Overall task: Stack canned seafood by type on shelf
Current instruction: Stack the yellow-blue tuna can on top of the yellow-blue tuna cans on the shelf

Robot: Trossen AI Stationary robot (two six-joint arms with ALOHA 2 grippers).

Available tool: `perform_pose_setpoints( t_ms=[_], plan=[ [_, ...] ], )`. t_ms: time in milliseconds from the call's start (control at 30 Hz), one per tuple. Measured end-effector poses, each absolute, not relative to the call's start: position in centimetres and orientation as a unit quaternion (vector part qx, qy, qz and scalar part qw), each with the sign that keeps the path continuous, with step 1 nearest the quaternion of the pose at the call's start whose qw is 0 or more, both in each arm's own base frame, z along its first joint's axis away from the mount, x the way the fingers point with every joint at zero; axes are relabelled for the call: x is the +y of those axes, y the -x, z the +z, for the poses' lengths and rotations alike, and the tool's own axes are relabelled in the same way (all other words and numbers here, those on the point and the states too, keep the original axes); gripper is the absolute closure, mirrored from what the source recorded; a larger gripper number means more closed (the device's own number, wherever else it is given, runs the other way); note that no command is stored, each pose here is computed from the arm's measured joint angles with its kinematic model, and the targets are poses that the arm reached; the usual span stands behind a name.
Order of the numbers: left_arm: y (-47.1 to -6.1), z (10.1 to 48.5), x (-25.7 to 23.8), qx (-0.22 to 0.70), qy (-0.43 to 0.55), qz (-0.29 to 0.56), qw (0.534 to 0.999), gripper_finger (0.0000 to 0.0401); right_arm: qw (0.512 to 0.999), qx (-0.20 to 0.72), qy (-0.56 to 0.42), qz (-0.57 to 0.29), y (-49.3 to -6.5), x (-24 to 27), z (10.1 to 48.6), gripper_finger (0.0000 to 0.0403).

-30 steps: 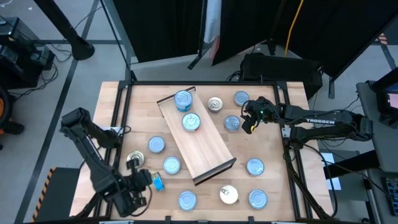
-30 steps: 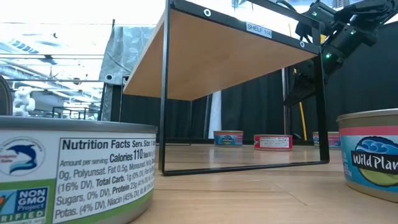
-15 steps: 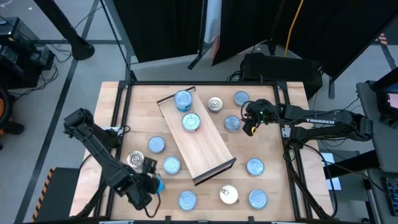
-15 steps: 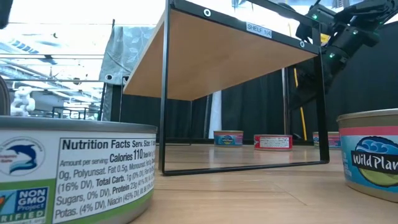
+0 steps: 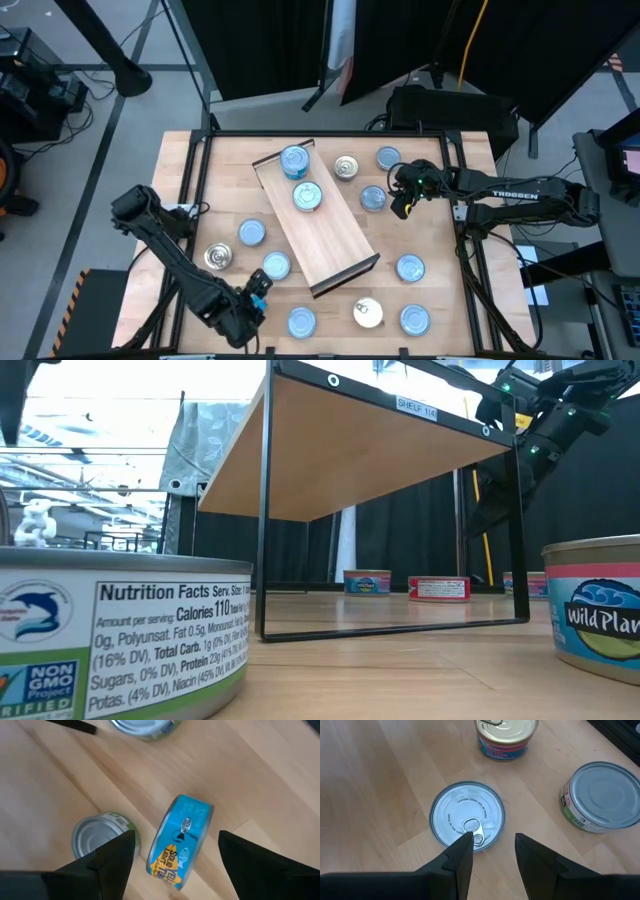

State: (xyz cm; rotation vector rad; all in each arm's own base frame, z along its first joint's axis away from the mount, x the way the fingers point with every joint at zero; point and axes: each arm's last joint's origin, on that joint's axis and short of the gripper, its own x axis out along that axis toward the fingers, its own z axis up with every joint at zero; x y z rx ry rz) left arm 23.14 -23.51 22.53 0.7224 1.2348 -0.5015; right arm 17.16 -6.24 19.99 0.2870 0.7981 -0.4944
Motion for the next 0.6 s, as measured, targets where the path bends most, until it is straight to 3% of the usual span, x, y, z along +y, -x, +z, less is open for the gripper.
perform_pose_setpoints(
  t_ms=[400, 600],
  plan=[
    [-24.3, 19.8, -23.0, 0.608, -0.351, -0.237, 0.671, 0.0119, 0.881, 0.386, -0.136, -0.236, -17.1, -6.2, 20.0, 0.0266],
    [-24.8, 19.4, -23.0, 0.603, -0.352, -0.243, 0.673, 0.0186, 0.882, 0.385, -0.135, -0.235, -17.1, -6.2, 20.0, 0.0266]
  ],
)
